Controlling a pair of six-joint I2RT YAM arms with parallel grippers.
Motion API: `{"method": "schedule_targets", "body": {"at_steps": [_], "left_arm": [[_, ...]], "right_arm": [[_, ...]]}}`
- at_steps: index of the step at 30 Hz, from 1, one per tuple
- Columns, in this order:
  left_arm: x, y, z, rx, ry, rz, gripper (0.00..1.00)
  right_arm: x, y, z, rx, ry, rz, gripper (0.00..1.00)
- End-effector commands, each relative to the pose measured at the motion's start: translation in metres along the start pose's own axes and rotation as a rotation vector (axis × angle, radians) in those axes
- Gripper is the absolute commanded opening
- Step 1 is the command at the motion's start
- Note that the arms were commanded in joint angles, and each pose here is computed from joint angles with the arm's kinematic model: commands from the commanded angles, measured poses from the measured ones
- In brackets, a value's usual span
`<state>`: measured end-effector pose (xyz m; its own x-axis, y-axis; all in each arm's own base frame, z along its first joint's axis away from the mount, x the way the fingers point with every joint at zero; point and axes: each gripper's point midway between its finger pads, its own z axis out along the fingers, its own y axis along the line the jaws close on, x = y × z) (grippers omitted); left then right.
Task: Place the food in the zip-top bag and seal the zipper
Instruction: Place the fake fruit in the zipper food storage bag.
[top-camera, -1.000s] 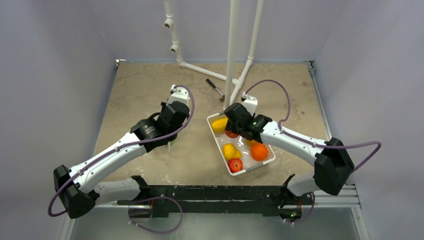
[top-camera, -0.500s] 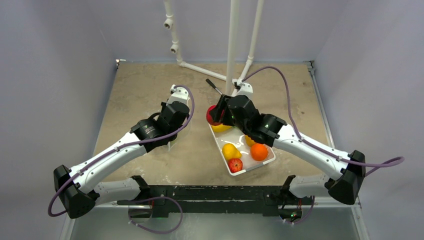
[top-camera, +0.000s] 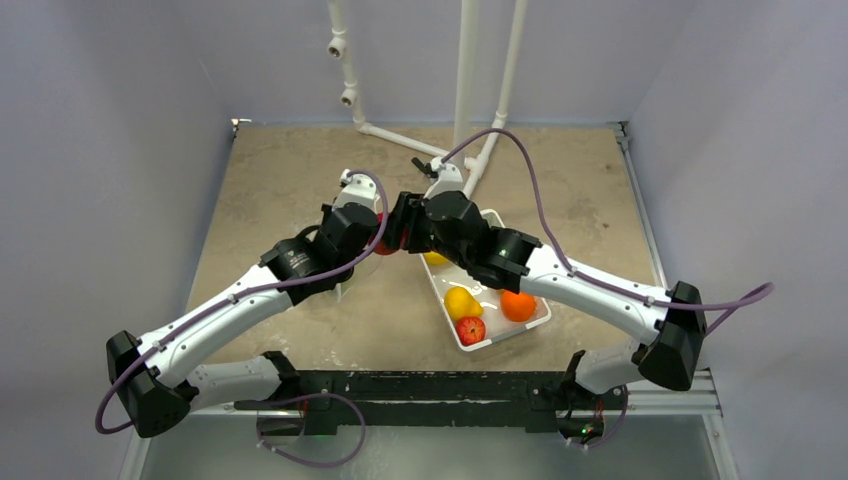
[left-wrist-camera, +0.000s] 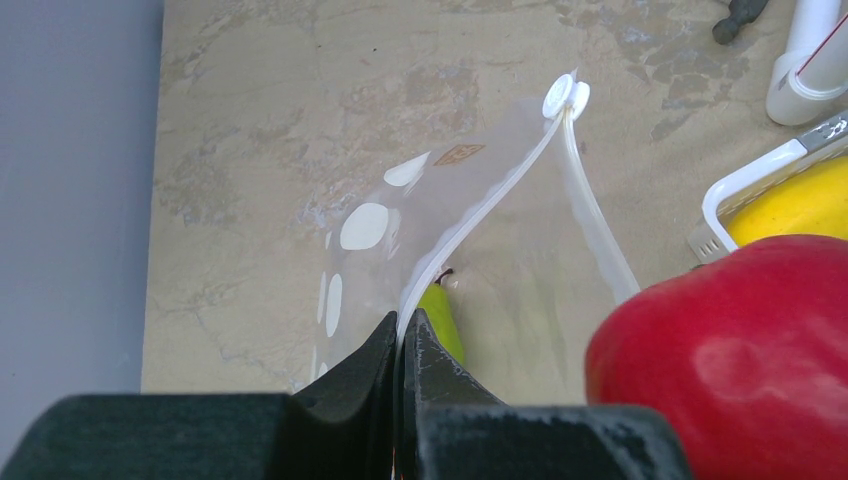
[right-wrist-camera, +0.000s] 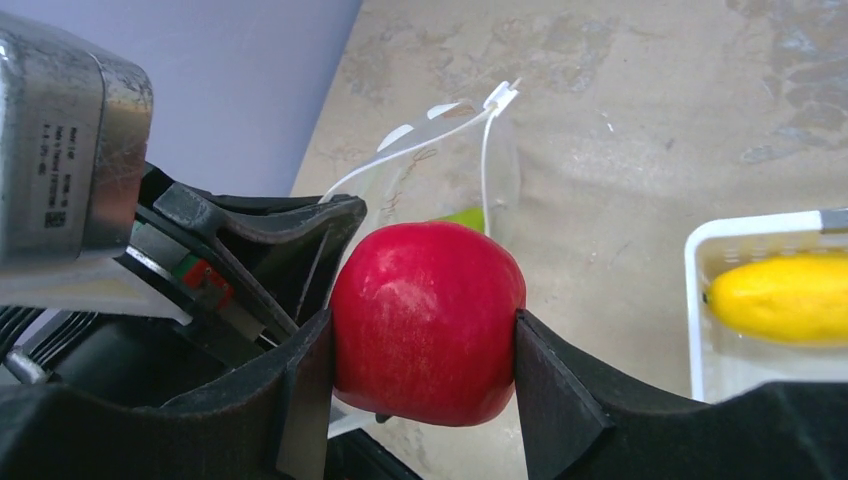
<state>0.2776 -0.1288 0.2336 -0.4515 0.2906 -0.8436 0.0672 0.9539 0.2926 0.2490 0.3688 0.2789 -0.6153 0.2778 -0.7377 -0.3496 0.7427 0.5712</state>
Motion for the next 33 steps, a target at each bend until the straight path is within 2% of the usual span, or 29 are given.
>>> {"method": "schedule_targets", "body": {"at_steps": [1, 10, 14, 17, 22, 28, 33], "left_arm": [[-0.008, 0.003, -0.004, 0.004, -0.034, -0.030, 0.00], [-0.010, 0.004, -0.006, 0.004, -0.041, -0.038, 0.00], [-0.010, 0.005, -0.006, 0.001, -0.043, -0.040, 0.00], [-0.011, 0.005, -0.007, 0.002, -0.043, -0.041, 0.00], [-0.011, 0.005, -0.007, 0.001, -0.045, -0.042, 0.00], [-0.011, 0.005, -0.006, 0.000, -0.043, -0.040, 0.00], [-0.010, 0.005, -0.006, 0.000, -0.041, -0.037, 0.00]], "right_arm": [[-0.022, 0.036, 0.003, -0.113, -0.058, 0.001, 0.22], [0.006, 0.032, 0.033, -0.085, -0.001, -0.020, 0.22], [0.022, 0.020, 0.046, -0.037, 0.024, -0.027, 0.27], [0.030, 0.011, 0.053, 0.000, 0.035, -0.029, 0.35], [0.038, -0.005, 0.061, 0.067, 0.040, -0.033, 0.63], [0.034, -0.003, 0.058, 0.069, 0.032, -0.030, 0.91], [0.022, 0.005, 0.048, 0.048, 0.007, -0.016, 0.93]]}}
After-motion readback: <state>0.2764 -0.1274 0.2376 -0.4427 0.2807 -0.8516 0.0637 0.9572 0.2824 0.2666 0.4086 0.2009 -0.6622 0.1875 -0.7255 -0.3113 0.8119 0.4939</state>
